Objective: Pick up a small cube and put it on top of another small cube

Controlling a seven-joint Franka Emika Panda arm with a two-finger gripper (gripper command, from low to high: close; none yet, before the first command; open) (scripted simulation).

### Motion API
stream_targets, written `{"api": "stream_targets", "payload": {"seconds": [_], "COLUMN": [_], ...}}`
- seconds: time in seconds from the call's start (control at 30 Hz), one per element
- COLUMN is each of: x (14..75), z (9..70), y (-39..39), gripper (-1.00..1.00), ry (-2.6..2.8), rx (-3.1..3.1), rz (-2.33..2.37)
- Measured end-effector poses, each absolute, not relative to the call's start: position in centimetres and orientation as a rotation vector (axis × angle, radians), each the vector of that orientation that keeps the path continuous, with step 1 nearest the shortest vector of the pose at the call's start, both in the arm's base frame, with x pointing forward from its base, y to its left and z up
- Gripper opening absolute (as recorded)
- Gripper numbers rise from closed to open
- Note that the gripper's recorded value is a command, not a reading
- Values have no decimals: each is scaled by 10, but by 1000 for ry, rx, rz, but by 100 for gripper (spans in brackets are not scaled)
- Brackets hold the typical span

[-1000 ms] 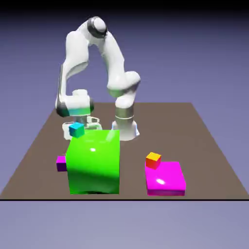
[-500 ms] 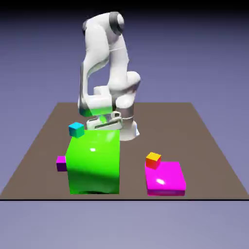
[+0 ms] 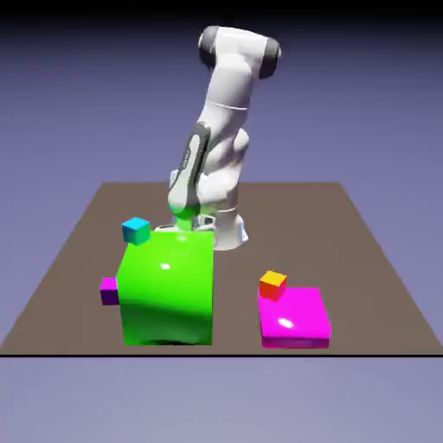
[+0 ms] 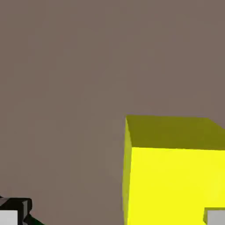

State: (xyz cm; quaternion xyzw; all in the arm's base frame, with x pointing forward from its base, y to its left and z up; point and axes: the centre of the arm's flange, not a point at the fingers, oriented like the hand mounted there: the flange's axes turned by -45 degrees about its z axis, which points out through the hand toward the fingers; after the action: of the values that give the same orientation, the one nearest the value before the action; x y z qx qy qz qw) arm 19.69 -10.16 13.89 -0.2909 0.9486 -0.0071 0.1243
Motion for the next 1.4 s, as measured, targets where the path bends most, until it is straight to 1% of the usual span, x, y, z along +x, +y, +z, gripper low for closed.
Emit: {"api": "stream_targets", "payload": {"seconds": [0.1,0.13,0.6,1.0,1.2,1.4], "x": [190,187,198,181,183,189], "z": [128,124,165,193,185,192], "y": [-98,-98,-109,-103,-130,-164], "gripper": [100,-100,-100,-100,-100,-100], "ry": [2809,2829,2749,2831,2907,2924], "rx": [-846,-842,-823,-881,-833,-744], "rz": [56,83,-126,67,-78,-263]}}
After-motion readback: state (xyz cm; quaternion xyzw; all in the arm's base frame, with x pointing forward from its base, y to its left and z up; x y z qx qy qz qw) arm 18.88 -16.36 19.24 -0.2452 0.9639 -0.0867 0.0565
